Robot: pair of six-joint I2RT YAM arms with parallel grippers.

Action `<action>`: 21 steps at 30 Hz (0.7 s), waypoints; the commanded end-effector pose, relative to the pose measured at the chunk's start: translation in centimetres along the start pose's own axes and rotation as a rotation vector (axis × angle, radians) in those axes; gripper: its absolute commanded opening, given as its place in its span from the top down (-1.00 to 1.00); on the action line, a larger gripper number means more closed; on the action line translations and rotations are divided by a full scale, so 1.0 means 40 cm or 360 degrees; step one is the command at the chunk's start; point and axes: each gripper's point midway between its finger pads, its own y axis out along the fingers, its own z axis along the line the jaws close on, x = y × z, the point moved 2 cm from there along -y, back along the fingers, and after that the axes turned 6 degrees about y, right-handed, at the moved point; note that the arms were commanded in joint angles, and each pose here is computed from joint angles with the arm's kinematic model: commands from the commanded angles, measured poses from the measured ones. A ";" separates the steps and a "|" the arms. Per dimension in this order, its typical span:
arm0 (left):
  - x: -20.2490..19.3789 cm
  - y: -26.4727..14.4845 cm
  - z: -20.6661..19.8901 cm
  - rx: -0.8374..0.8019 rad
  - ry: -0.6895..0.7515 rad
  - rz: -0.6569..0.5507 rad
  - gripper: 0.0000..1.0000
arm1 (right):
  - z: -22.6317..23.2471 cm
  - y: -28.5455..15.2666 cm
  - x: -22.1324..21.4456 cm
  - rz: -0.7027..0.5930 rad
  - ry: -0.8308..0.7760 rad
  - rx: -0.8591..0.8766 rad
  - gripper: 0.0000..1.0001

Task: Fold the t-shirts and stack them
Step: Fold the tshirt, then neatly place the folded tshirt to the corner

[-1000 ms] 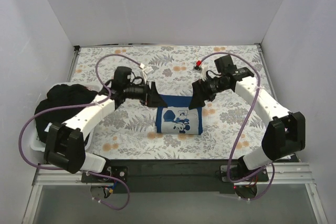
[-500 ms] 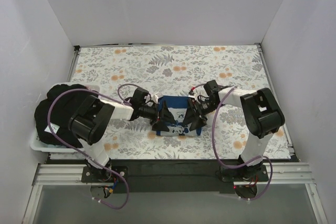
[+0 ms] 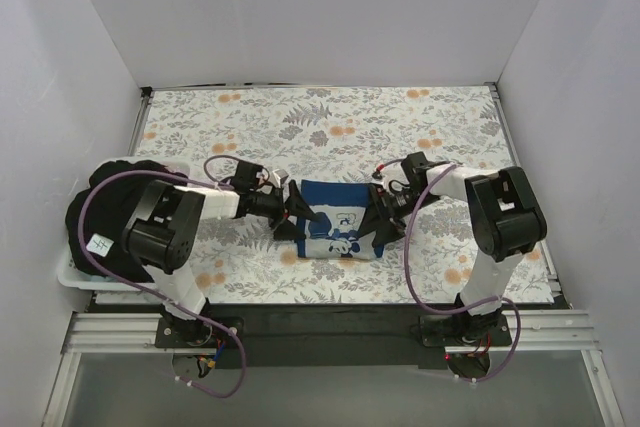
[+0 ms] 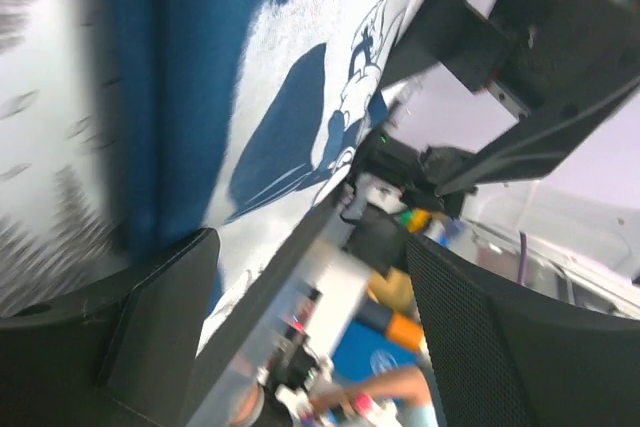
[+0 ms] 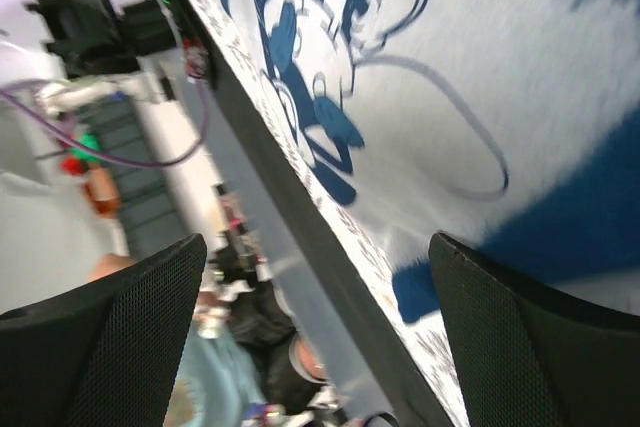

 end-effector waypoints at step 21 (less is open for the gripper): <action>0.050 0.063 -0.080 0.1334 0.1476 -0.0217 -0.70 | 0.092 -0.269 0.026 -0.0600 -0.0625 -0.0529 -0.97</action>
